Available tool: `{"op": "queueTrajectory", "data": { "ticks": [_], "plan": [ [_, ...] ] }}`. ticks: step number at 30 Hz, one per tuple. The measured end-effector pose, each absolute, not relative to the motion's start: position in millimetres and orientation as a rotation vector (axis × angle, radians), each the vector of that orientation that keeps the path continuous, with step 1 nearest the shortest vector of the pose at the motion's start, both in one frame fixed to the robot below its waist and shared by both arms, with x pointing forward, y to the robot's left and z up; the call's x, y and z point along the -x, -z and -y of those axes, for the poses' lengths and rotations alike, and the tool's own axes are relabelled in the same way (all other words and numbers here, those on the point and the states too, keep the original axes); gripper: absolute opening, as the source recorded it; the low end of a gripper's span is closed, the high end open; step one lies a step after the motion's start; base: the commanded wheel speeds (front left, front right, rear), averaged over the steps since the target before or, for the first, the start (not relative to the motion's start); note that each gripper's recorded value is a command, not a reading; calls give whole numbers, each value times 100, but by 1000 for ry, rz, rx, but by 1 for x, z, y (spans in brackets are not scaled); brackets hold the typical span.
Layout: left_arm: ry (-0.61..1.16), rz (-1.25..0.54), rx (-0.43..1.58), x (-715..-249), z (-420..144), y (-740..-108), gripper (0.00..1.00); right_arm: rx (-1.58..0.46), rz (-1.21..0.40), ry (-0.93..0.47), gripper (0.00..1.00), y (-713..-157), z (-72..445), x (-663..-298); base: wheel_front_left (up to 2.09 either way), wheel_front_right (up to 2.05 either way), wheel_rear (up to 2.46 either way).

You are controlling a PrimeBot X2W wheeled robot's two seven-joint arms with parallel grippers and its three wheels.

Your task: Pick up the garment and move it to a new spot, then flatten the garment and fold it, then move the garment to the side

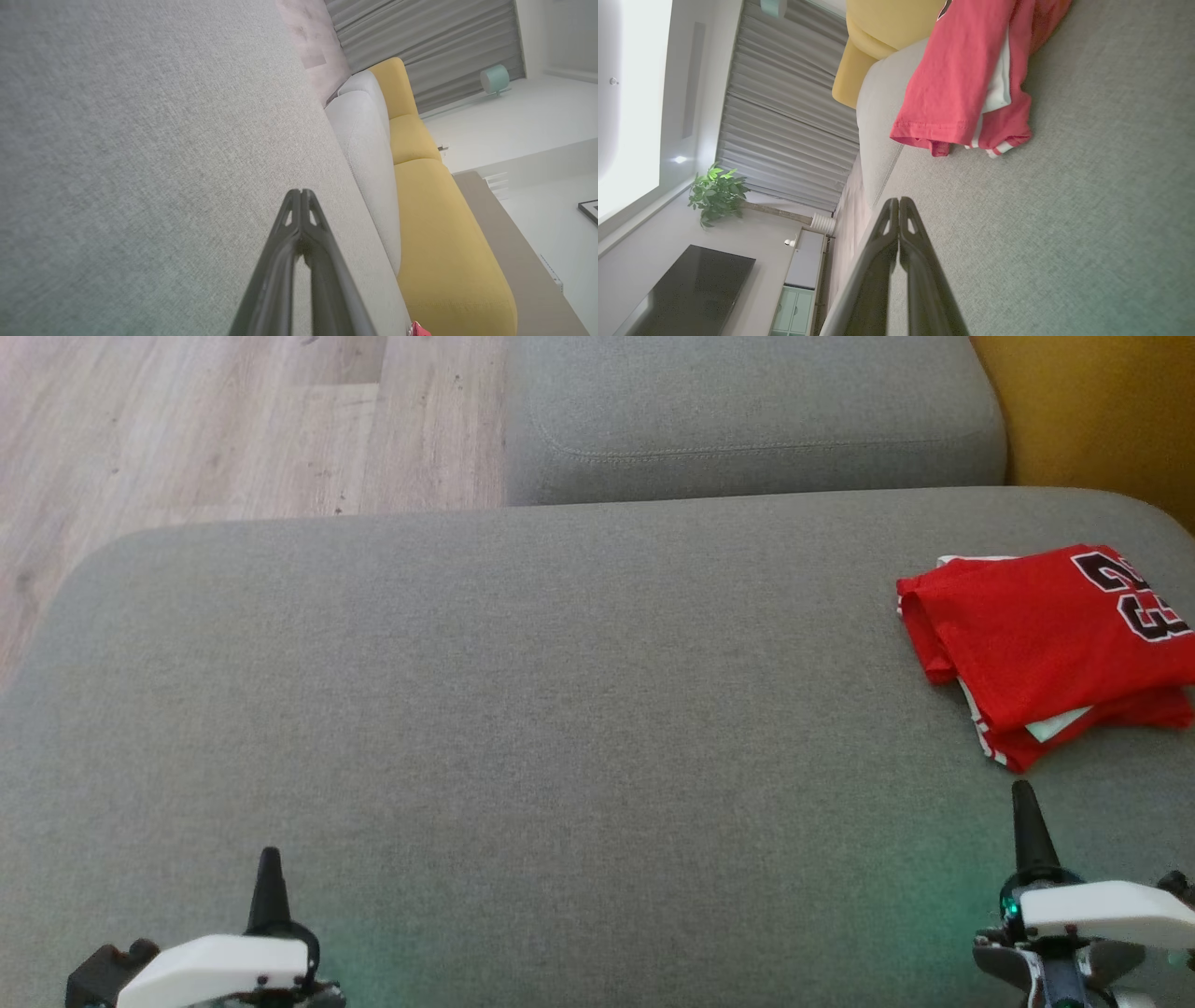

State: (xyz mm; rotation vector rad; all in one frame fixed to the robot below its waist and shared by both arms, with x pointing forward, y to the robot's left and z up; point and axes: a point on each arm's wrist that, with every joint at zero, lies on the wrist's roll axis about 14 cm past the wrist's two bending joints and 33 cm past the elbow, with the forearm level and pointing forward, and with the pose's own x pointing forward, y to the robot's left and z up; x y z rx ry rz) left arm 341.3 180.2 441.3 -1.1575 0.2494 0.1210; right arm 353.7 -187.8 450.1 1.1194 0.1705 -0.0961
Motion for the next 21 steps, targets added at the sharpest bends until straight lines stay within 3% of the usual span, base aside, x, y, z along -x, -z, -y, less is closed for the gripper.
{"op": "queueTrajectory", "data": {
  "ticks": [21],
  "plan": [
    [-96, -180, 1381, -359, -184, -458, 0, -1364, -114, 111, 0, -462, 198, -364, 0, 0, 0]
  ]
}}
